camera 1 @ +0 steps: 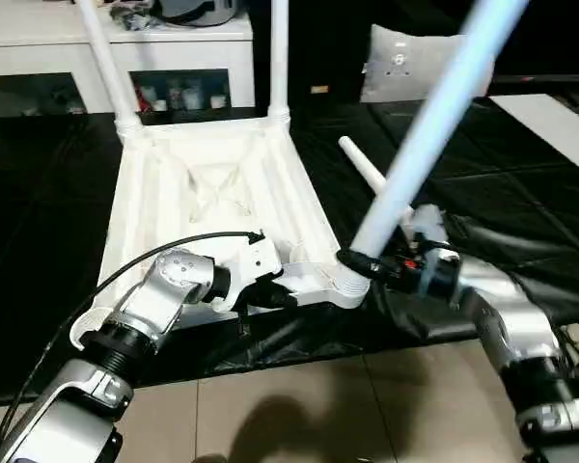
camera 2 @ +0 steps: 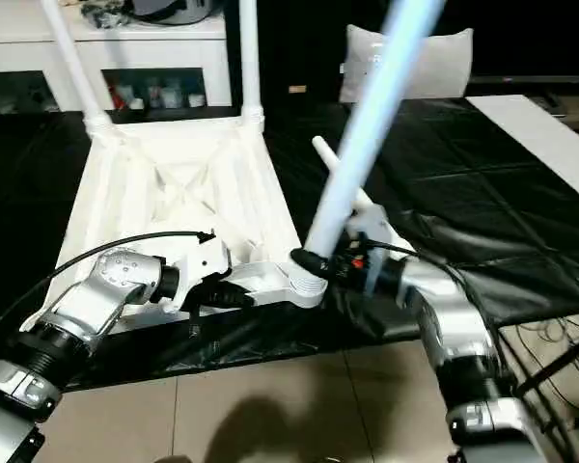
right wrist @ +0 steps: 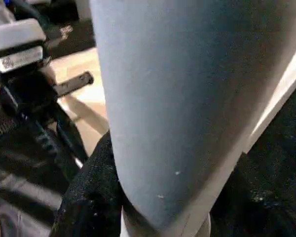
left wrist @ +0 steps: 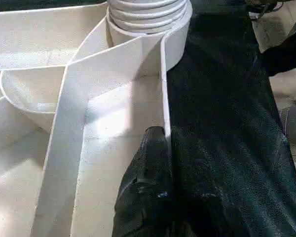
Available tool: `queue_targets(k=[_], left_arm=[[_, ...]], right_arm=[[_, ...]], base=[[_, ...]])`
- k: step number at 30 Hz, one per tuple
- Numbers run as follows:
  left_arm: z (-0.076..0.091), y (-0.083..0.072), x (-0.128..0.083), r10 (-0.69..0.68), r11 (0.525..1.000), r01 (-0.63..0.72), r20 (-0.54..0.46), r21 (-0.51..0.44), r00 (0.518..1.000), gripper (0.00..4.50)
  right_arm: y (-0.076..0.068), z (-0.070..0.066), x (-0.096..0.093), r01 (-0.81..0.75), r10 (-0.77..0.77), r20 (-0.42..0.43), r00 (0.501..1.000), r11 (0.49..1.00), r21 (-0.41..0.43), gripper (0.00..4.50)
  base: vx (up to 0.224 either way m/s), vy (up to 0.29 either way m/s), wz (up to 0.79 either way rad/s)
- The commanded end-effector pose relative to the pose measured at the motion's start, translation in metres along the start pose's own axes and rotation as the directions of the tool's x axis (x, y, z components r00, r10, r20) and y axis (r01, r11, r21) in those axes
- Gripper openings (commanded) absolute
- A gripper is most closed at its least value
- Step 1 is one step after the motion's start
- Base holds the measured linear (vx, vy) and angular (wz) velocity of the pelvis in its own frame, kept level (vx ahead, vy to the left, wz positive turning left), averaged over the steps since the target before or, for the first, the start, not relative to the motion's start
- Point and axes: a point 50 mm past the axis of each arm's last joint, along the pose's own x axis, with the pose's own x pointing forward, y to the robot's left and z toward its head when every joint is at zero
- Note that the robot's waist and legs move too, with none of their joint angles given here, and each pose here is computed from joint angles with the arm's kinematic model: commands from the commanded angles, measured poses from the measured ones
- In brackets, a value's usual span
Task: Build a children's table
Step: Insert table leg to table base, then rotate leg to tighten
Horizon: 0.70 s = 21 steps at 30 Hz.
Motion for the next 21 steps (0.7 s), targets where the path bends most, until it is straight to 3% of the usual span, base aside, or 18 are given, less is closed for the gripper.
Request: queue_targets(k=[1,4,11,21], left_arm=[[0.011,0.008,-0.009,0.006,0.998,-0.007,0.021,0.059,1.000,0.00],[0.012,0.010,-0.011,0.001,0.998,-0.002,0.013,0.066,1.000,0.00],[0.011,0.013,-0.015,0.002,0.998,-0.003,0.003,0.065,1.000,0.00],[0.004,0.008,-0.015,-0.011,0.999,0.010,0.002,0.040,1.000,0.00]], right_arm=[[0.003,-0.039,-0.011,0.009,0.010,-0.212,0.977,0.996,0.089,1.88],[0.007,-0.043,-0.009,-0.042,0.065,-0.252,0.966,0.995,0.095,1.88],[0.015,-0.051,-0.003,-0.067,0.099,-0.259,0.961,0.989,0.129,1.88],[0.021,-0.048,0.004,-0.065,0.097,-0.224,0.970,0.987,0.150,1.88]], base=[[0.000,0.000,0.00],[0.000,0.000,0.00],[0.000,0.000,0.00],[0.000,0.000,0.00]])
